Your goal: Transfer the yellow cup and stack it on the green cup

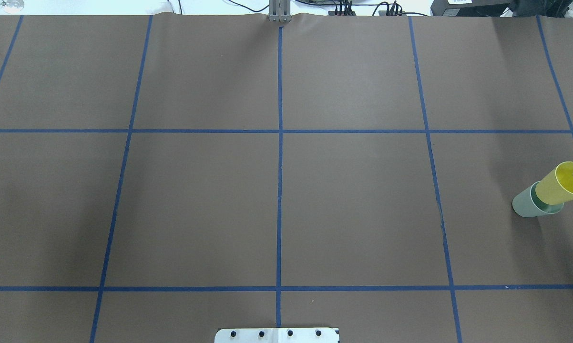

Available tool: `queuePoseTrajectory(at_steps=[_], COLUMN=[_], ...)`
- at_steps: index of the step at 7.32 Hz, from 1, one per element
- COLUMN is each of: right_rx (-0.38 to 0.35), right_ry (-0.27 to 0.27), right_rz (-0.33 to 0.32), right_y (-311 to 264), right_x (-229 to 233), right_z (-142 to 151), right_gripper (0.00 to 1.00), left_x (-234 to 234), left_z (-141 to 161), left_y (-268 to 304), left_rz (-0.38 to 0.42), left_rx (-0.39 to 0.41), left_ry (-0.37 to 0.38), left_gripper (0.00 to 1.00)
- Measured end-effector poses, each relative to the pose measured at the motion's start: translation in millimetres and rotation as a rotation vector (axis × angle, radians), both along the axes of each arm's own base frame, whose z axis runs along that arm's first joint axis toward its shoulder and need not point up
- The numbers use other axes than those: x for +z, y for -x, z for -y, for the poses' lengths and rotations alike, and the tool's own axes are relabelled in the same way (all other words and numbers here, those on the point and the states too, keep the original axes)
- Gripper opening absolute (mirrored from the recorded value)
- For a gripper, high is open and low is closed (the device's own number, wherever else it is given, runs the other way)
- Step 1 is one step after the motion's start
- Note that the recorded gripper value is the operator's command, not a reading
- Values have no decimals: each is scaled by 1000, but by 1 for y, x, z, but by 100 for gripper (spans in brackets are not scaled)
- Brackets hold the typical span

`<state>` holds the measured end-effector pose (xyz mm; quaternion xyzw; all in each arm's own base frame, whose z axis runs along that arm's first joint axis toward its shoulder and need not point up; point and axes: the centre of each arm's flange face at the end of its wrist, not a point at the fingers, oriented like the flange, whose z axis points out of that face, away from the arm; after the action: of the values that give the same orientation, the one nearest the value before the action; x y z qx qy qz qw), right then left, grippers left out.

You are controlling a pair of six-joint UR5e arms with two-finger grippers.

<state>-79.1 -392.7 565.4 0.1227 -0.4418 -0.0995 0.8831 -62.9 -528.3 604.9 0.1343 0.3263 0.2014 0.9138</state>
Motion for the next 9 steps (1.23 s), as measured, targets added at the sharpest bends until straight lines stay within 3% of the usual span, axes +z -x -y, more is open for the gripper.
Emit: queuePoseTrajectory(at_steps=[2, 3, 4, 6, 9], right_rx=[-1, -1, 0, 4, 51], right_ry=[0, 0, 0, -7, 49], right_rz=[0, 0, 0, -2, -64], right_y=[0, 0, 0, 1, -23], right_x=[0, 0, 0, -3, 9], right_z=[0, 0, 0, 5, 31], right_gripper=[22, 35, 93, 98, 99], left_x=[0, 1, 1, 1, 3], left_z=[0, 0, -1, -1, -2], left_y=[0, 0, 0, 0, 0], left_rz=[0, 0, 0, -2, -11], left_rx=[1, 1, 1, 1, 1], left_ry=[0, 1, 2, 2, 7], left_gripper=[100, 100, 100, 100, 100])
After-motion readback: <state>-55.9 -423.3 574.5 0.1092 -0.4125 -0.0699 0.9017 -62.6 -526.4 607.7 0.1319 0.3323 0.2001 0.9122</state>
